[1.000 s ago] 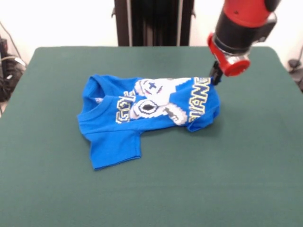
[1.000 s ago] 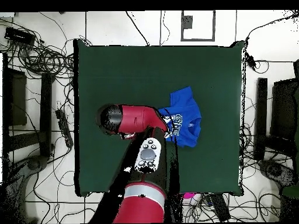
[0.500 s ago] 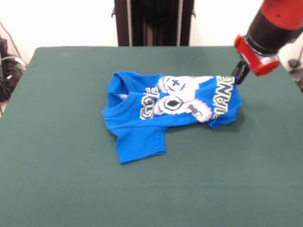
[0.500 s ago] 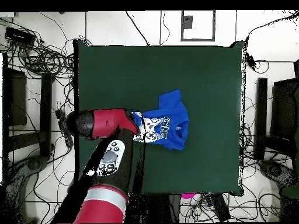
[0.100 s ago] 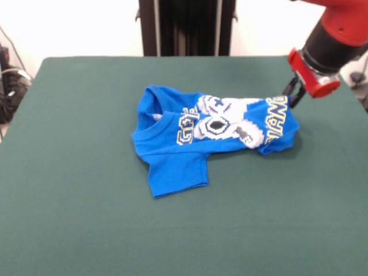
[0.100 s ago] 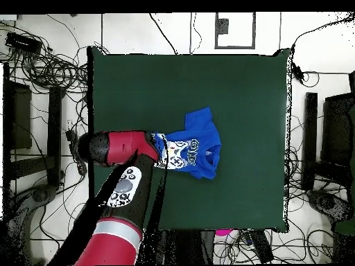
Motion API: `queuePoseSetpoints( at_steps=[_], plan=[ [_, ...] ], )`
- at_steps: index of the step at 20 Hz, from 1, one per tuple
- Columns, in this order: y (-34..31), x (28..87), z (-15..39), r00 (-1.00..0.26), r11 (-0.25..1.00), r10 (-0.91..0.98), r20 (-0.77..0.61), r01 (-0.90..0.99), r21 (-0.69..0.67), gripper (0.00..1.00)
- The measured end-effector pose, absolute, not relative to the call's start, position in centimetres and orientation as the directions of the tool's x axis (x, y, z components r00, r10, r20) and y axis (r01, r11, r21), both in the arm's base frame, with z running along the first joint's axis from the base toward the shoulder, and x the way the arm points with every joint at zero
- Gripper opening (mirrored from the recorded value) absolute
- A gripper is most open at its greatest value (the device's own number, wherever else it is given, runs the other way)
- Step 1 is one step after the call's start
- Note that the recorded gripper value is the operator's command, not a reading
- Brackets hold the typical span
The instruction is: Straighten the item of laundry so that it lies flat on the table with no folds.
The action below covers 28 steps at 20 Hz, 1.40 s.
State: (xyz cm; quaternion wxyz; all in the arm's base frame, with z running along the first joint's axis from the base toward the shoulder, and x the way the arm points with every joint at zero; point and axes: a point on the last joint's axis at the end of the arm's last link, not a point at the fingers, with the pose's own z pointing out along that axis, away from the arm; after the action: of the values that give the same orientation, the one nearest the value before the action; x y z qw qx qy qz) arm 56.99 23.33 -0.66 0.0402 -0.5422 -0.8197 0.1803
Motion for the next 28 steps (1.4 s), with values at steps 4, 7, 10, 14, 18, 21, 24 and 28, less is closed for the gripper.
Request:
queuePoseSetpoints(
  at_steps=[4, 7, 10, 14, 18, 21, 24, 28],
  plan=[
    [22.1, 57.1, -1.0, -0.404, 0.332, 0.902, -0.155, 0.876, -0.349, 1.0],
    [21.6, 57.3, -0.8, -0.387, 0.315, 0.908, -0.161, 0.884, -0.346, 1.0],
    [22.0, 57.8, -0.6, -0.357, 0.293, 0.923, -0.147, 0.895, -0.336, 1.0],
    [22.0, 58.6, 0.9, -0.312, 0.258, 0.943, -0.117, 0.906, -0.335, 1.0],
    [21.4, 60.4, 3.6, -0.251, 0.216, 0.966, -0.07, 0.922, -0.322, 1.0],
    [19.3, 62.8, 7.5, -0.175, 0.16, 0.984, -0.023, 0.941, -0.298, 1.0],
    [16.4, 64.6, 11.0, -0.118, 0.113, 0.993, -0.003, 0.954, -0.278, 1.0],
    [12.9, 66.9, 14.1, -0.073, 0.071, 0.997, 0.0, 0.968, -0.24, 1.0]
  ],
)
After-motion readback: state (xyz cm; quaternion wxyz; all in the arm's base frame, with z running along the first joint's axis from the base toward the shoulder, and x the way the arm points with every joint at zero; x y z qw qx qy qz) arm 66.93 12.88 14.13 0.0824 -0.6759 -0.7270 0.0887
